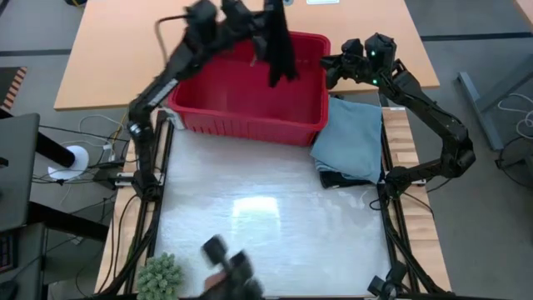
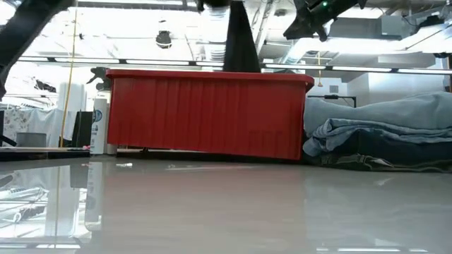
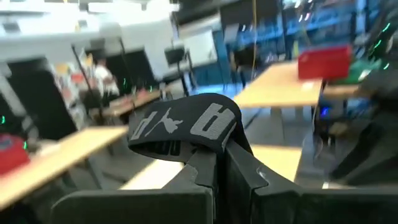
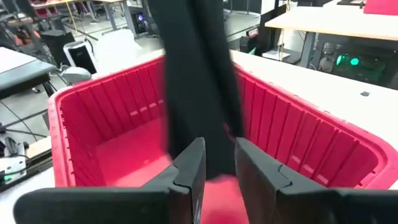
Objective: Fold Laundry from Bin
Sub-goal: Fold the black boxer short
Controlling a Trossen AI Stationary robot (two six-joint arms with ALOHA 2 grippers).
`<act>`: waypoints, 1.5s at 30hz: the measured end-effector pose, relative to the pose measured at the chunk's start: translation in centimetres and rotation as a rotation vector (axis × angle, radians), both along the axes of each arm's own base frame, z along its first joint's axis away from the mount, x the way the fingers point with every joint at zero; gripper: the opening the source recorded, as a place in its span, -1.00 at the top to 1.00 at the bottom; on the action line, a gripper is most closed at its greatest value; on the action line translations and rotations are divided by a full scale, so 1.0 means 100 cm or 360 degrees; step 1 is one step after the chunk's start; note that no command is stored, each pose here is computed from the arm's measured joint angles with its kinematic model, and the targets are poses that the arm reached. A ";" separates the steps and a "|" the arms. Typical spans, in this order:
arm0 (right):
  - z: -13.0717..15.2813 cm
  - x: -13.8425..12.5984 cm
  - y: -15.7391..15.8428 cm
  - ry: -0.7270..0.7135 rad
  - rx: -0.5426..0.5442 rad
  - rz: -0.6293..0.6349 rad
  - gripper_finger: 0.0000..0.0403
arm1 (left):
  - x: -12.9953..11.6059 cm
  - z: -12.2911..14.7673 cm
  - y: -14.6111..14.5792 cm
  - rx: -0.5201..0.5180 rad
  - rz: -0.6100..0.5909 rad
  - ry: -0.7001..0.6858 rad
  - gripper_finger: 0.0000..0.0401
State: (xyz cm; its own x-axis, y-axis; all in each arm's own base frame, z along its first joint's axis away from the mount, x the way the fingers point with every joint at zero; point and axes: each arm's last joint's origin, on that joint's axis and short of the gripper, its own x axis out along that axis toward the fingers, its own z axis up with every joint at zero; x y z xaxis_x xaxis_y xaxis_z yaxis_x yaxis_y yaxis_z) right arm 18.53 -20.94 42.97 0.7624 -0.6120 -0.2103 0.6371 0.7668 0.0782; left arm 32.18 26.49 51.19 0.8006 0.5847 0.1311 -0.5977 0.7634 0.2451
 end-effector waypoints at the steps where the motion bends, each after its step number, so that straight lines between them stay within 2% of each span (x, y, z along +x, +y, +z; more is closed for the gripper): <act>1: 0.000 0.000 0.000 0.0009 -0.0009 0.0005 0.44 | -0.007 0.011 -0.011 0.0027 -0.0016 -0.0033 1.00; 4: 0.000 0.002 0.002 0.0016 -0.0029 0.0153 0.44 | -0.029 0.045 -0.048 0.0093 -0.0101 -0.0164 1.00; 8: 0.000 0.007 0.011 -0.0049 0.0028 0.0596 0.52 | -0.061 0.080 -0.099 0.0185 -0.0325 -0.0279 1.00; 11: -0.003 0.017 0.025 -0.0050 0.0106 0.0846 0.69 | -0.081 0.096 -0.134 0.0184 -0.0483 -0.0327 1.00; 14: -0.009 0.028 0.041 0.0014 0.0166 0.1002 0.90 | -0.097 0.105 -0.165 0.0153 -0.0609 -0.0345 1.00; 16: -0.014 0.035 0.054 0.0093 0.0190 0.1087 0.93 | -0.105 0.107 -0.181 0.0120 -0.0688 -0.0331 1.00; 20: -0.026 0.049 0.074 0.0255 0.0292 0.1087 0.85 | -0.109 0.104 -0.205 0.0017 -0.0843 -0.0261 1.00; 24: -0.044 0.065 0.091 0.0480 0.0400 0.1057 0.91 | -0.104 0.093 -0.221 -0.0166 -0.0954 -0.0122 1.00; 27: -0.061 0.078 0.100 0.0690 0.0454 0.0974 0.93 | -0.101 0.084 -0.230 -0.0309 -0.0933 -0.0006 1.00; 32: -0.094 0.093 0.107 0.1064 0.0572 0.0883 0.86 | -0.091 0.065 -0.241 -0.0479 -0.0775 0.0192 1.00; 38: -0.120 0.099 0.093 0.1423 0.0516 0.0689 0.93 | -0.072 0.045 -0.255 -0.0540 -0.0777 0.0299 1.00; 45: -0.116 0.083 0.054 0.1409 0.0395 0.0598 0.87 | -0.048 0.019 -0.257 -0.0578 -0.0711 0.0383 1.00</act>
